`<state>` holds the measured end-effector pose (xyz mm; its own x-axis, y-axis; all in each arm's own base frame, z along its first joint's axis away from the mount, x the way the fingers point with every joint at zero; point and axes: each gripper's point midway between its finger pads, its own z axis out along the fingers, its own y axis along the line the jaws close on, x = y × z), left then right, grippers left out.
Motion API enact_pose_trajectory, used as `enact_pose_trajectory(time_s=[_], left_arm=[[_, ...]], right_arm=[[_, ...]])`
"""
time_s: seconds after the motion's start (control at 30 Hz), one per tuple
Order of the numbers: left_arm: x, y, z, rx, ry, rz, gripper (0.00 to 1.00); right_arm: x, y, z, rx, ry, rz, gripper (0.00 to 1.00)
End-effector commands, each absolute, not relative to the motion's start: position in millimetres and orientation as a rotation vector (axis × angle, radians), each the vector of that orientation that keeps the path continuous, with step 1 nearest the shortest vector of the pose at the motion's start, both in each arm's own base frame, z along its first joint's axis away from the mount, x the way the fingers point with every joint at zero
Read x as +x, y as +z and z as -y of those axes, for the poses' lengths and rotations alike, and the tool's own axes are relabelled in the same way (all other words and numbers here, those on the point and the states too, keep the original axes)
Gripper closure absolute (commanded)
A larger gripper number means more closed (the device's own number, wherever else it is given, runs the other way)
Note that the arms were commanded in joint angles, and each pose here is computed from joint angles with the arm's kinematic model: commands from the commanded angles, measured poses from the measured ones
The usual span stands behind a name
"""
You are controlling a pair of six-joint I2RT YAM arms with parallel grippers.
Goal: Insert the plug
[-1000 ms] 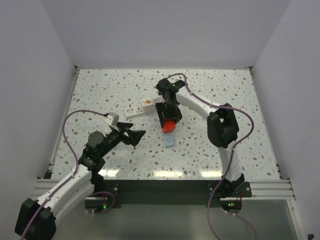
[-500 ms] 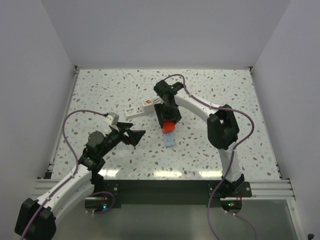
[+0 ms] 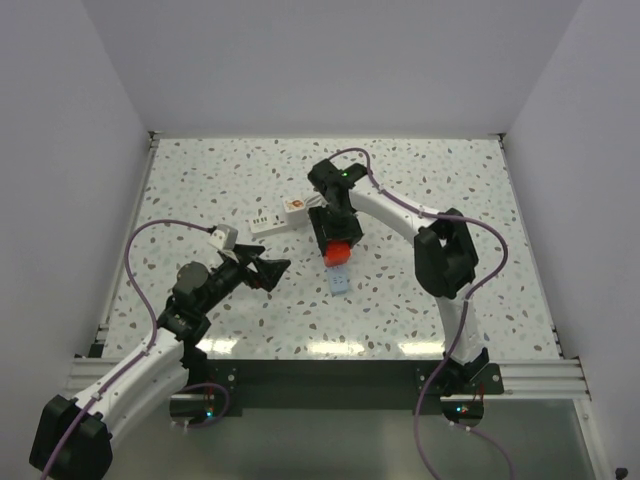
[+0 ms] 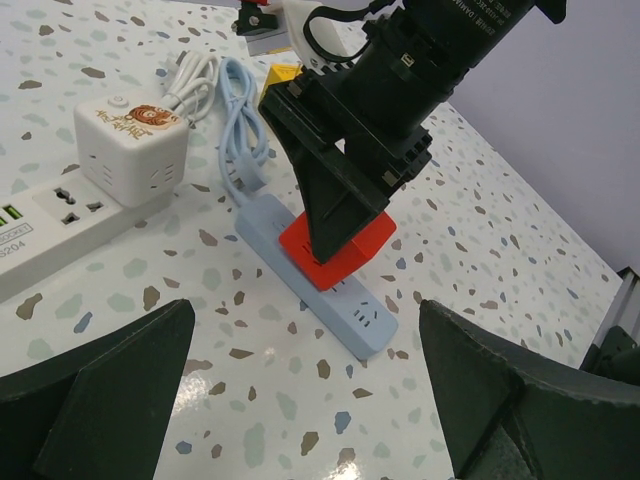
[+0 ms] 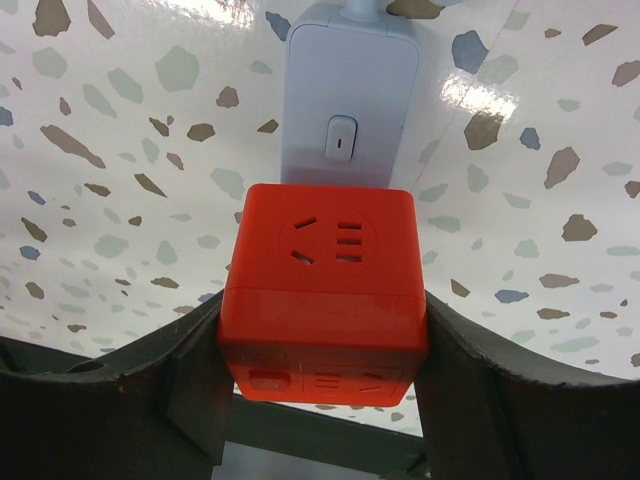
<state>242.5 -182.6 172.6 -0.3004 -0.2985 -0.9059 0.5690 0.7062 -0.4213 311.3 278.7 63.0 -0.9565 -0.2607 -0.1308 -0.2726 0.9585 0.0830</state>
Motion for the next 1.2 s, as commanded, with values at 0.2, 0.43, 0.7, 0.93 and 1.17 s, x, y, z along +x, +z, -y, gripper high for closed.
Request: enact_pose_trajectory(time_s=[0.2,0.43,0.7,0.93,1.17], left_arm=[[247,175,179,0.212,-0.839,-1.658,0.00],[247,174,177,0.206,-0.830,-1.662,0.00],[247,174,176,0.202,-0.826,-1.662,0.00],[247,174,177,0.205,-0.826,-1.662,0.00],[247,175,176,0.200,-0.824,-1.659,0.00]], right_arm=[[363,-45,-285,-0.520,-0.013,-2.856,1.00],[373,-39,-284,-0.538,-0.041,-2.826,1.00],[356,-44,-275,-0.524,-0.056,-2.799,1.00],[345,-42,-271,-0.500,-0.076,-2.733,1.00],[326,-53,-268,-0.505,-0.119,-2.688,1.00]])
